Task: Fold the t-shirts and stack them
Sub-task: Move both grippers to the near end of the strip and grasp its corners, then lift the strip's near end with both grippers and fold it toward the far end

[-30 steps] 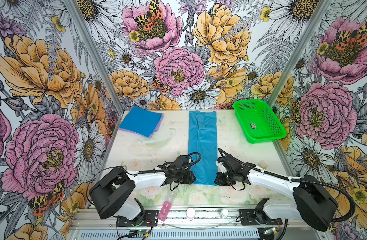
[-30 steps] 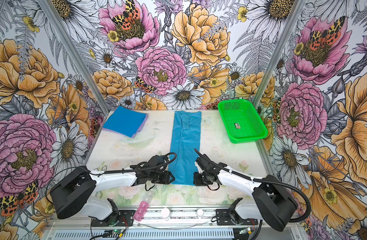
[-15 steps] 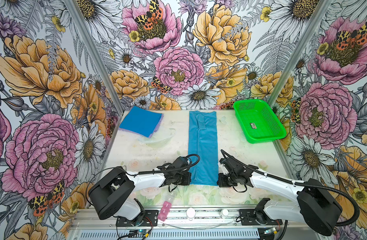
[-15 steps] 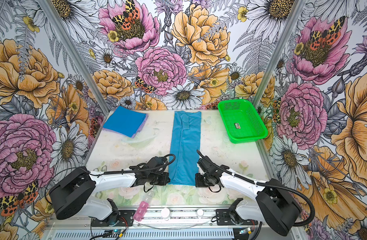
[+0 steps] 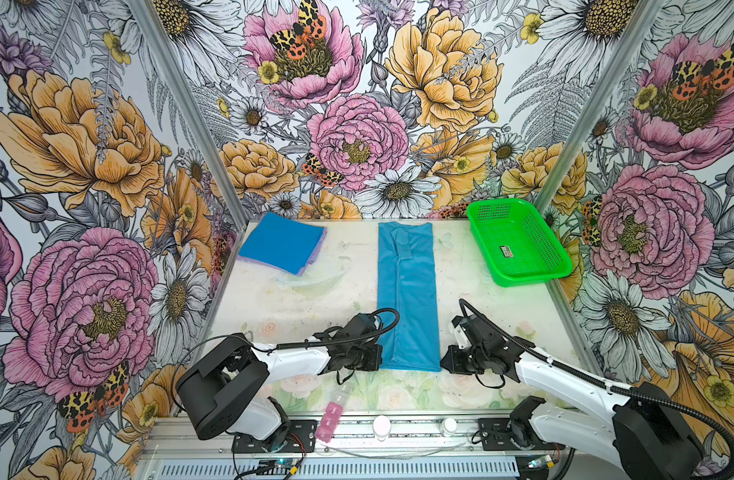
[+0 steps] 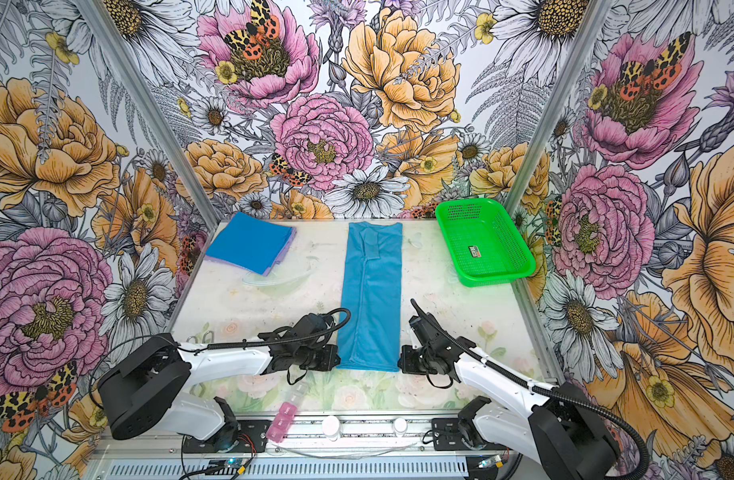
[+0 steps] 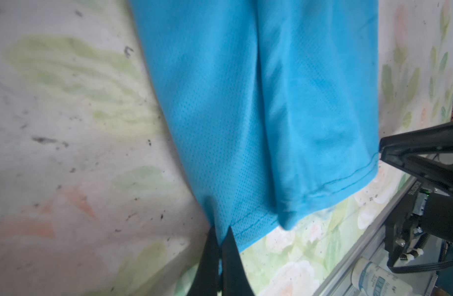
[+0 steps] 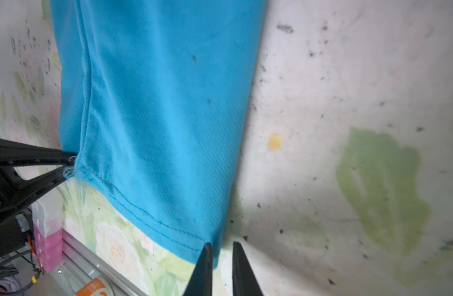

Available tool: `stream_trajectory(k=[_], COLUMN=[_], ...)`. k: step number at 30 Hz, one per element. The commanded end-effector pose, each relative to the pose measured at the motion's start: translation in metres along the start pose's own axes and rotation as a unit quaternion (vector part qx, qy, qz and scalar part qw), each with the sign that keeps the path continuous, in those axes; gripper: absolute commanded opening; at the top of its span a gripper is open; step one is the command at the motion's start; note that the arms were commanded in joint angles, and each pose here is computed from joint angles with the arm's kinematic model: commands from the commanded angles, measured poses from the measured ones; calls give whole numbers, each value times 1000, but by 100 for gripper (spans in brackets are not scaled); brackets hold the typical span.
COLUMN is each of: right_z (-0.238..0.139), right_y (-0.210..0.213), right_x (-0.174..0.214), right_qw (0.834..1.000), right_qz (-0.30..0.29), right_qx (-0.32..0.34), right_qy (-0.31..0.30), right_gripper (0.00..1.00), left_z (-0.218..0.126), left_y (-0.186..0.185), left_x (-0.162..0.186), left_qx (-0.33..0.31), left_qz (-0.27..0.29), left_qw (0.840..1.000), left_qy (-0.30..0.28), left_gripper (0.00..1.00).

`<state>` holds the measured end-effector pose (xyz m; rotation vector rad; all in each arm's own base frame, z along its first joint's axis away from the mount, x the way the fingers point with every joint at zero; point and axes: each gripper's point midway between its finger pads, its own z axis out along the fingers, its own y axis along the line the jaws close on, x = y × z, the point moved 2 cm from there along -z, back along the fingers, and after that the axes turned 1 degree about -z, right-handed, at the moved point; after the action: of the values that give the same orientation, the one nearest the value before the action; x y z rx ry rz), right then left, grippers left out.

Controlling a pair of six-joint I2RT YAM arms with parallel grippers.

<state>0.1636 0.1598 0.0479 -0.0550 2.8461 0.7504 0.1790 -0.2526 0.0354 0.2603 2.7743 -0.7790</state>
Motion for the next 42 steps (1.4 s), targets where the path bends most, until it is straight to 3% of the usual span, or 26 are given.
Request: stream_trajectory(k=[1,6,12,15,20,24,27,37,42], right_z=[-4,-6,0,4,10,10,10,-4,-22], right_y=[9,17,20,24,20,16,15,39,58], right_x=[-3,-2,2,7,12,13,12,33,58], right_qw=[1000,999,999,998,998,998,999,992,984], right_qz=[-15,-30,-37,-47,-47,-45,-46,-88,-118], right_qx=[-20,-31,-32,-33,-25,-17,-15,-76,-111], right_qy=[-6,-3,11,22,31,26,25,49,67], right_gripper=[33,39,35,33,22,13,0,0,0], left_z=[6,9,8,6,6,6,4,-26,-53], left_y=[27,25,24,27,34,38,37,36,20], left_x=[30,32,35,38,45,47,46,47,45], left_qx=[-42,-38,-33,-35,-42,-49,-49,-42,10], left_qz=[-13,-12,-13,-18,-24,-29,-24,-29,-41], left_qw=[997,997,997,997,996,996,996,998,999], left_qy=[56,64,66,67,70,69,69,41,1], left_gripper=[0,7,33,38,28,0,0,0,0])
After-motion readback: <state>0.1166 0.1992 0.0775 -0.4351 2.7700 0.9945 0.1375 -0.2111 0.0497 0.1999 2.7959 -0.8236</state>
